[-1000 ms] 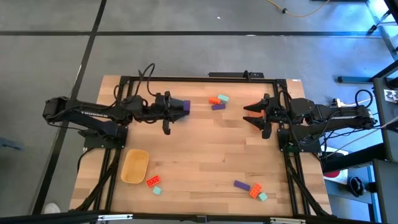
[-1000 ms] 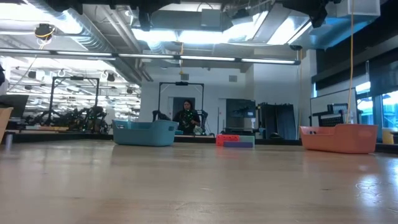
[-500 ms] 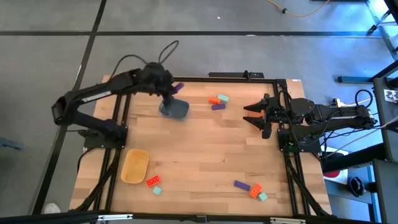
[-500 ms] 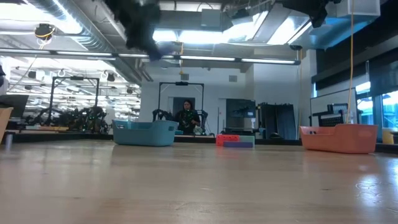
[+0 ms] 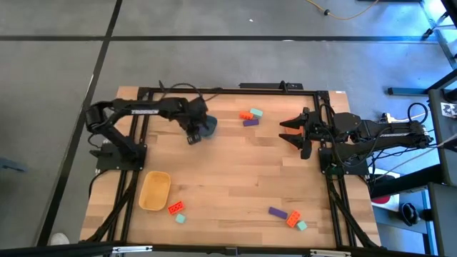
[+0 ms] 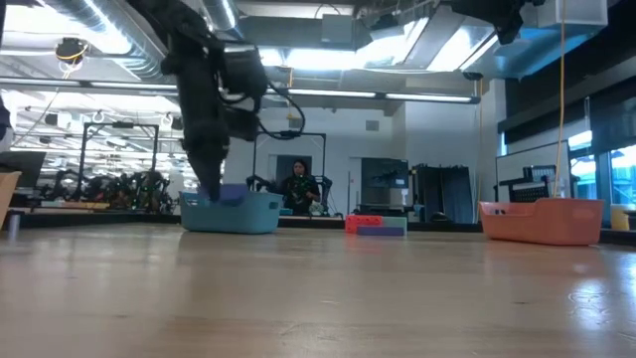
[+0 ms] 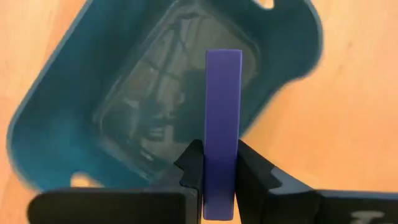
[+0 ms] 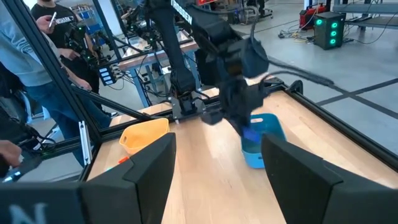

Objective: Sort & place blocks by color
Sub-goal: Put the bottom left violet rectangle block into the blue bin

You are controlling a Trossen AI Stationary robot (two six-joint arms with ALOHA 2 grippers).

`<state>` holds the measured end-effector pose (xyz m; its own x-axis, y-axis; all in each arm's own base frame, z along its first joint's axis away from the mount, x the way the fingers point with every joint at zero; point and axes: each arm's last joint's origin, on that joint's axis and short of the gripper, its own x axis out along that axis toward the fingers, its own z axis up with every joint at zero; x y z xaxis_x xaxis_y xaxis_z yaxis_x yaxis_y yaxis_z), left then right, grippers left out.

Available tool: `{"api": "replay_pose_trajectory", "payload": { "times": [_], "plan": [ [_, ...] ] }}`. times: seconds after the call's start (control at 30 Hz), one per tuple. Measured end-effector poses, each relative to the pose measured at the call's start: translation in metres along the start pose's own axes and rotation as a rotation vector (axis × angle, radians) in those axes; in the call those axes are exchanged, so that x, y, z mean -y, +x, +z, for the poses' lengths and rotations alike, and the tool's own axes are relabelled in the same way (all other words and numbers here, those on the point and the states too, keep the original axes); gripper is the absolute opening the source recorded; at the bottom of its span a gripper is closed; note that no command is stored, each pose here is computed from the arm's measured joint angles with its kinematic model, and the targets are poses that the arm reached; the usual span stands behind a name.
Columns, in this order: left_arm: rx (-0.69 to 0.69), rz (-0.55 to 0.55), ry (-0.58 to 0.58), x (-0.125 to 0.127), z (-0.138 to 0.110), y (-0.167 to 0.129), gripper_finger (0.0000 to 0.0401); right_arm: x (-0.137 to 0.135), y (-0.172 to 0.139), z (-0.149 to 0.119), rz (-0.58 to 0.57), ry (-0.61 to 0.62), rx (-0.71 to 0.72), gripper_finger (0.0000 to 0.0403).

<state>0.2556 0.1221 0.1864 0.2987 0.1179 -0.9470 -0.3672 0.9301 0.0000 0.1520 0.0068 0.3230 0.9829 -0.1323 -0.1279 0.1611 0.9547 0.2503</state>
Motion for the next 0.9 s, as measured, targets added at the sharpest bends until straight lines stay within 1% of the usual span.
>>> {"api": "replay_pose_trajectory", "payload": {
  "times": [0.13,0.23,0.43,0.67,0.9],
  "plan": [
    [0.0,0.056,0.019,-0.003,0.005,0.015,0.0045,0.0,0.0,0.0,0.0,0.003,0.0,0.0239],
    [0.005,0.084,0.008,-0.007,0.007,0.022,0.0045,0.0,0.0,0.0,0.0,0.003,0.0,0.0239],
    [0.003,0.1,0.03,-0.013,0.008,0.026,0.0046,0.0,0.0,0.0,0.0,0.003,0.0,0.0239],
    [0.002,0.1,0.047,-0.013,0.008,0.026,0.0092,0.0,0.0,0.0,0.0,0.004,0.0,0.0239],
    [0.001,0.1,0.07,-0.013,0.007,0.026,0.0129,0.0,0.0,0.0,0.0,0.004,0.0,0.0239]
  ]
}}
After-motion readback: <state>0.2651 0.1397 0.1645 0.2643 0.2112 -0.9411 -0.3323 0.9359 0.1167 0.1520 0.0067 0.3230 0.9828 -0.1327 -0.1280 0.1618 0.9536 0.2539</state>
